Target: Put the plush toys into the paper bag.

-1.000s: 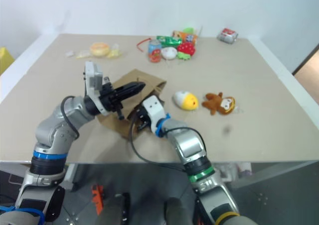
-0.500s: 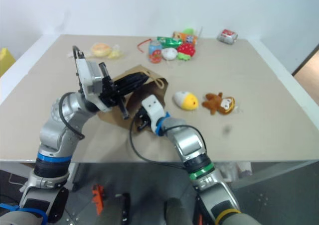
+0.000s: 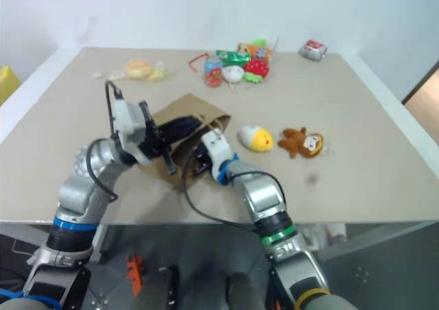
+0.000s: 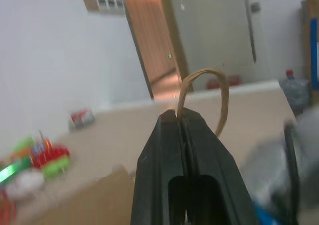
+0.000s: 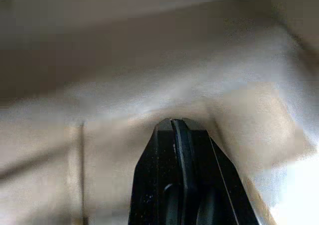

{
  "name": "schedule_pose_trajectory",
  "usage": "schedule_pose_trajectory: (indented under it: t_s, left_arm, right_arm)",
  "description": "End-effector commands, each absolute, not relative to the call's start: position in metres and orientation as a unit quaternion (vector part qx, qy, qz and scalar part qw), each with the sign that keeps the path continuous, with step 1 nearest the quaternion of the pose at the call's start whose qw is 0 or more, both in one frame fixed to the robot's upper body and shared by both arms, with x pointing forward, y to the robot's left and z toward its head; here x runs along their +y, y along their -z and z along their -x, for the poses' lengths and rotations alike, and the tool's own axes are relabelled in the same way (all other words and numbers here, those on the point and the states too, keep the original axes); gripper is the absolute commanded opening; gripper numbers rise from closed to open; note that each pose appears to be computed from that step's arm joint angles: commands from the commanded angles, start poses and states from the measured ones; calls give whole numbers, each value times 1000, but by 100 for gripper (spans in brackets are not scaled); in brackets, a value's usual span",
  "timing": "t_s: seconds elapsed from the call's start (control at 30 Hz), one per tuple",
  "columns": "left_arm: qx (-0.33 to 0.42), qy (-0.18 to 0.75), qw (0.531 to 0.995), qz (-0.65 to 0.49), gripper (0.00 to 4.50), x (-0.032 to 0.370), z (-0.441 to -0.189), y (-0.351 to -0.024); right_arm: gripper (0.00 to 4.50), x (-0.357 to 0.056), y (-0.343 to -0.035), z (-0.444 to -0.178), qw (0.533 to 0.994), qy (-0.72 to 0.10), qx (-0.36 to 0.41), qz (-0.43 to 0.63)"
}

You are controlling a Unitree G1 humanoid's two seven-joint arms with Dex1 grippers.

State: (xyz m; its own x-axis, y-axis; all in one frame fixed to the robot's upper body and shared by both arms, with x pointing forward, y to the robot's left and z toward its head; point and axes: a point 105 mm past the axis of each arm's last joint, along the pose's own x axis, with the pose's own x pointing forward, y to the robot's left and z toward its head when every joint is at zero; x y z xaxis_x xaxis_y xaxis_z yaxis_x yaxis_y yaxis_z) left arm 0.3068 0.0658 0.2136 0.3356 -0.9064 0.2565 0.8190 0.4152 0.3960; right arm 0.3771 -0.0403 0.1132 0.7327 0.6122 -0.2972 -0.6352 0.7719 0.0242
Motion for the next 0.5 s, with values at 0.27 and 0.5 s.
schedule_pose_trajectory:
  t_s: [0.27,0.5]
  left_arm:
    - [-236,524,813,-95,0,69,-305,-207]
    - [-243,521,814,-86,0,69,-305,-214]
  right_arm:
    - [4,-90,-164,-358,926,-362,74,-80]
    - [4,-133,-178,-333,922,-380,41,-67]
